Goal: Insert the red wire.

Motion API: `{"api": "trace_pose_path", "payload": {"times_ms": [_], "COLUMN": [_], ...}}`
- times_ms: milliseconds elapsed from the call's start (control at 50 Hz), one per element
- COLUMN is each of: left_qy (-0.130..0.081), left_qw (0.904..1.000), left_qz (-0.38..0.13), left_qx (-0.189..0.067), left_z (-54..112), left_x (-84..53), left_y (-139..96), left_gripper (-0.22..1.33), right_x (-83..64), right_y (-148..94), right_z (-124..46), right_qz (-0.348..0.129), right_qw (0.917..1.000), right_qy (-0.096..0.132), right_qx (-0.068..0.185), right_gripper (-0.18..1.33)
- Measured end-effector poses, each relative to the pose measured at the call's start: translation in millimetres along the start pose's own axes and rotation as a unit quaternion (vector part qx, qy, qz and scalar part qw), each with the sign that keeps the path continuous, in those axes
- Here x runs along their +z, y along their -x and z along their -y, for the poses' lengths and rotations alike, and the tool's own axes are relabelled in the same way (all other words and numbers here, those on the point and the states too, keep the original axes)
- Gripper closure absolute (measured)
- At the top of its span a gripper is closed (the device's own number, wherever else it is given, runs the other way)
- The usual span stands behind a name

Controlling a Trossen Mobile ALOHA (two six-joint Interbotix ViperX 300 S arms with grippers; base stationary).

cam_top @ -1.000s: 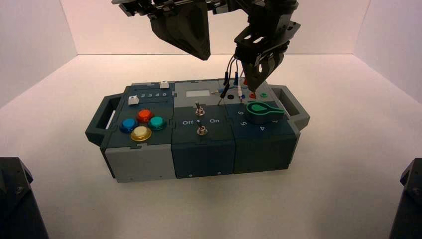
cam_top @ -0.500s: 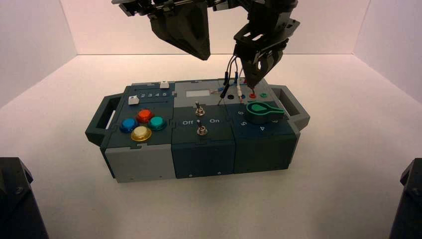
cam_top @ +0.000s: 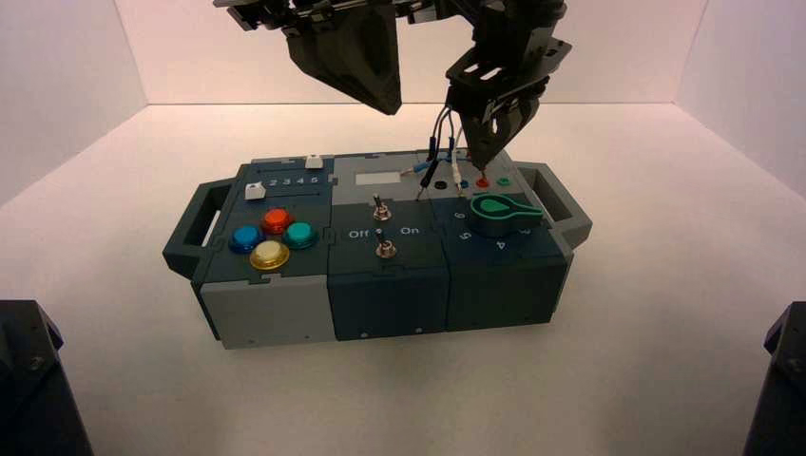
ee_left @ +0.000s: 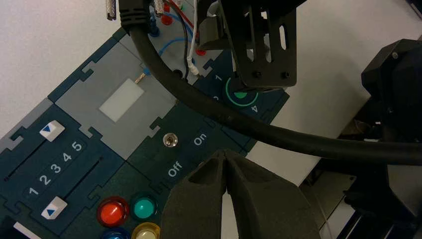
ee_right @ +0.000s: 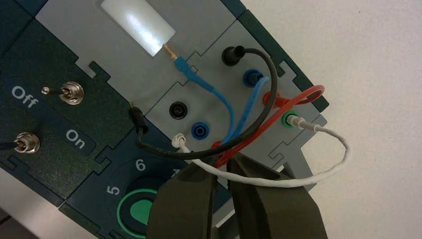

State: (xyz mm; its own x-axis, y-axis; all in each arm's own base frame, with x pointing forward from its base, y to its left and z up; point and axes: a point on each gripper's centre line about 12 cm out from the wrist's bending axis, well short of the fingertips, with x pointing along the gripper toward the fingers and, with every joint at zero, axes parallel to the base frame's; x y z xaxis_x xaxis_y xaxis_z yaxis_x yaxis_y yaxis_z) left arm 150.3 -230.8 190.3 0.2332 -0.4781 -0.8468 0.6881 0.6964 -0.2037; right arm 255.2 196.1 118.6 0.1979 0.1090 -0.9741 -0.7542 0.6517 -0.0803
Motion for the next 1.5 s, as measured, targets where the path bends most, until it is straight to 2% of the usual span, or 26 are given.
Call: {"api": "trace_pose_path", "payload": {"times_ms": [1500], "left_qy": [-0.006], "left_qw": [1.0], "left_qz": [-0.002], "left_qx": [0.003], "left_z": [-0.7], "left_x": [-0.4], "left_y": [-0.8], "left_gripper": [1.27], "right_x": [2.6], "right_y": [-2.0], "right_z": [2.6], "right_qz": [0.004], "right_qw": [1.0], "right_qy": [-0.006], "right_qx": [0.0], "right_gripper": [1.06]}}
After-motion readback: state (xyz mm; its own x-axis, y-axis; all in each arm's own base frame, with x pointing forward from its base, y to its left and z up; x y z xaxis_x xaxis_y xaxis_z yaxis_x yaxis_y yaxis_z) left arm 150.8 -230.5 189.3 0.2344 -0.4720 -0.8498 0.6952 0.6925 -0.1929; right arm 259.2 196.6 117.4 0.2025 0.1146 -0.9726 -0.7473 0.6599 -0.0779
